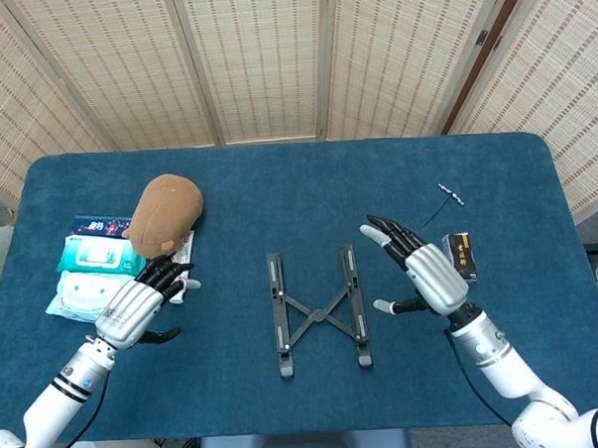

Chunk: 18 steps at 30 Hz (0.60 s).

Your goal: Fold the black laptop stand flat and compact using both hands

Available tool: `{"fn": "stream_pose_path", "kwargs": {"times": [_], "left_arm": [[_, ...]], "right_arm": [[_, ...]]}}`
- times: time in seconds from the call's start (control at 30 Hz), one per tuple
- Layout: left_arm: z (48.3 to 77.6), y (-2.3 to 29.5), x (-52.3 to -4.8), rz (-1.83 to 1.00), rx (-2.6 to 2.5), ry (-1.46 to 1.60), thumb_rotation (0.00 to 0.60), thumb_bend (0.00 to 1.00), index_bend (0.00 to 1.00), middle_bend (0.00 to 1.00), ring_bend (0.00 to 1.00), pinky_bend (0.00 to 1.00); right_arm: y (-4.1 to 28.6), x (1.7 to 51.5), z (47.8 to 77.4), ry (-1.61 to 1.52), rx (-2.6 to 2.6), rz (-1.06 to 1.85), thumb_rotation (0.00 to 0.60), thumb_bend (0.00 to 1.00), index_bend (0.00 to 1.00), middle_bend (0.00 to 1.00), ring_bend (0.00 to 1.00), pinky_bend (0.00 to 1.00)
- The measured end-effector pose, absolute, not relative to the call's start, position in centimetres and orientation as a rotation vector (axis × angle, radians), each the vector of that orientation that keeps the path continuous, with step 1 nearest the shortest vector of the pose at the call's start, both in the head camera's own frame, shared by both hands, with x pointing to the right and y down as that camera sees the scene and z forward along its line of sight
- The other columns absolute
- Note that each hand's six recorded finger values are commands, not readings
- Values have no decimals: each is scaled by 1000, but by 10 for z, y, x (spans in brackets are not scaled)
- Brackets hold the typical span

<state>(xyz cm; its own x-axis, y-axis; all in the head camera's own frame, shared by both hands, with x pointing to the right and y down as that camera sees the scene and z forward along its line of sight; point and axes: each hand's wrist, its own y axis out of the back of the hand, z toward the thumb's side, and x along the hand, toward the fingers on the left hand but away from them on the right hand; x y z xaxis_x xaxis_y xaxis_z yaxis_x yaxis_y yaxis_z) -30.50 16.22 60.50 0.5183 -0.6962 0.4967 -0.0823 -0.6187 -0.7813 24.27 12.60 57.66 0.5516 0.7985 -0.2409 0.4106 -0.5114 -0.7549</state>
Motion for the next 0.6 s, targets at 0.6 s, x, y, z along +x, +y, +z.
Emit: {"fn": "stream_pose_path", "kwargs": {"times": [0.6], "left_arm": [[657, 152, -221, -988, -2016, 422, 600, 152, 193, 104, 109, 0]], "right_arm": [[185, 279, 578, -557, -1809, 849, 600, 0, 0, 0, 0, 93]]}}
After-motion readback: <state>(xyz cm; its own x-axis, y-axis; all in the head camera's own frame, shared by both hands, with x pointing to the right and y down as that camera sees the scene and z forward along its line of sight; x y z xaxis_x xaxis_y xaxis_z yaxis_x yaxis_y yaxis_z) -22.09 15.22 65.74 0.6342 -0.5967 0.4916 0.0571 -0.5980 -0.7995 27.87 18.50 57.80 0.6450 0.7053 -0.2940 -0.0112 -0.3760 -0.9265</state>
